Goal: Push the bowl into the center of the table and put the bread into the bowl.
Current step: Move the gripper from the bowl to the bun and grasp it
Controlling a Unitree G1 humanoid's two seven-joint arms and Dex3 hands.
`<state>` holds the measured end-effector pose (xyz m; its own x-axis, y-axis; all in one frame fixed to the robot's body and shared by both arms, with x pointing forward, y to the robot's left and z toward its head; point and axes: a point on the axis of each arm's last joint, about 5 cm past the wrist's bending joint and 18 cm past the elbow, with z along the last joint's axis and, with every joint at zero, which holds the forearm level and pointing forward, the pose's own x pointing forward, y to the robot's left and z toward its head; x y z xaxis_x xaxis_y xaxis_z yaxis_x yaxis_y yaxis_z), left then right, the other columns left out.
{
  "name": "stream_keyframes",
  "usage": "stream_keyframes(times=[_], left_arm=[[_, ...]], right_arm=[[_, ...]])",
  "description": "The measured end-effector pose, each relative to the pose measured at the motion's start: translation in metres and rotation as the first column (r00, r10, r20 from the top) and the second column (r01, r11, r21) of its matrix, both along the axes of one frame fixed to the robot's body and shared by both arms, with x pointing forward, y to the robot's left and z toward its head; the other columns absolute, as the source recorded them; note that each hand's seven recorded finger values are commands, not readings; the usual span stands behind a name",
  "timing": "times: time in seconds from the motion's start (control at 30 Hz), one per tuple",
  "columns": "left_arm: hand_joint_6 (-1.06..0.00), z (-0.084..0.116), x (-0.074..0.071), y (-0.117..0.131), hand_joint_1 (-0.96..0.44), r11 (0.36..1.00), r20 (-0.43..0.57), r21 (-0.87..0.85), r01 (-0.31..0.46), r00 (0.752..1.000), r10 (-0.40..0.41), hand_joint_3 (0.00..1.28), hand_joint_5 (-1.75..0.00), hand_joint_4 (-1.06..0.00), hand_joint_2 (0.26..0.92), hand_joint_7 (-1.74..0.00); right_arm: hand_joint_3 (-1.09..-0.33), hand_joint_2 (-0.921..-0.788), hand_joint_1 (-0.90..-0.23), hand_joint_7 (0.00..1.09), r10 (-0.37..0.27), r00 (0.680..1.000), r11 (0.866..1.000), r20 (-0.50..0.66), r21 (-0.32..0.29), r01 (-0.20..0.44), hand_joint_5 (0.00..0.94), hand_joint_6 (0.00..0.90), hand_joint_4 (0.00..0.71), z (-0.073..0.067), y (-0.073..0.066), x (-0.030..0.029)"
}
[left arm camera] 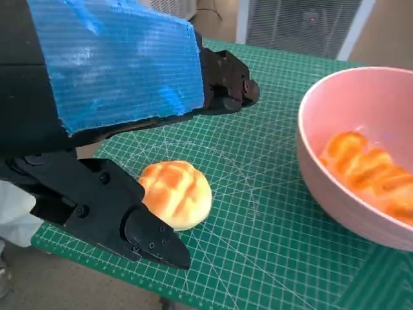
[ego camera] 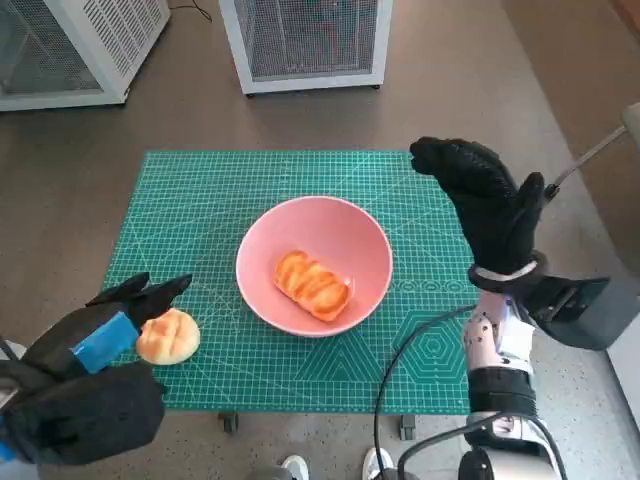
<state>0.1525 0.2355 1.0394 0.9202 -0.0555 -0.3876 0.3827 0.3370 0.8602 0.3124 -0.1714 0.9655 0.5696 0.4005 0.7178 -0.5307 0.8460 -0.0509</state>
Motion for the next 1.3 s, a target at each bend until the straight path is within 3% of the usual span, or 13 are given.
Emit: stream_keyframes(times=[0.7, 1.07, 1.2, 1.3], left_arm=[[-0.39, -0.041, 0.028, 0.003, -0.02, 0.985, -0.058, 0.097, -0.143, 0.987, 0.149, 0.02, -0.01, -0.24, 0.757, -0.02], [-0.47, -0.06, 0.04, 0.006, 0.02, 0.976, -0.122, 0.135, -0.173, 0.974, 0.19, 0.03, -0.01, -0.3, 0.8, -0.03], [-0.55, -0.063, 0.044, 0.007, 0.02, 0.976, -0.158, 0.141, -0.166, 0.97, 0.187, 0.04, -0.02, -0.38, 0.823, -0.04], [-0.65, -0.064, 0.047, 0.008, 0.03, 0.976, -0.175, 0.146, -0.16, 0.967, 0.185, 0.05, -0.07, -0.57, 0.848, -0.06]], right_arm=[[-0.614, -0.921, -0.549, 0.0, -0.001, 1.0, 1.0, -0.002, -0.005, 0.001, 0.0, 0.323, 0.226, -0.001, -0.002, -0.002], [-0.614, -0.921, -0.543, 0.0, 0.003, 1.0, 1.0, -0.002, -0.013, -0.003, 0.0, 0.323, 0.226, -0.002, -0.001, -0.0028], [-0.615, -0.921, -0.541, 0.0, 0.003, 1.0, 1.0, -0.001, -0.015, -0.003, 0.0, 0.322, 0.226, -0.002, -0.001, -0.0028], [-0.615, -0.921, -0.541, 0.0, 0.003, 1.0, 1.0, -0.001, -0.015, -0.003, 0.0, 0.322, 0.226, -0.002, -0.001, -0.0028]])
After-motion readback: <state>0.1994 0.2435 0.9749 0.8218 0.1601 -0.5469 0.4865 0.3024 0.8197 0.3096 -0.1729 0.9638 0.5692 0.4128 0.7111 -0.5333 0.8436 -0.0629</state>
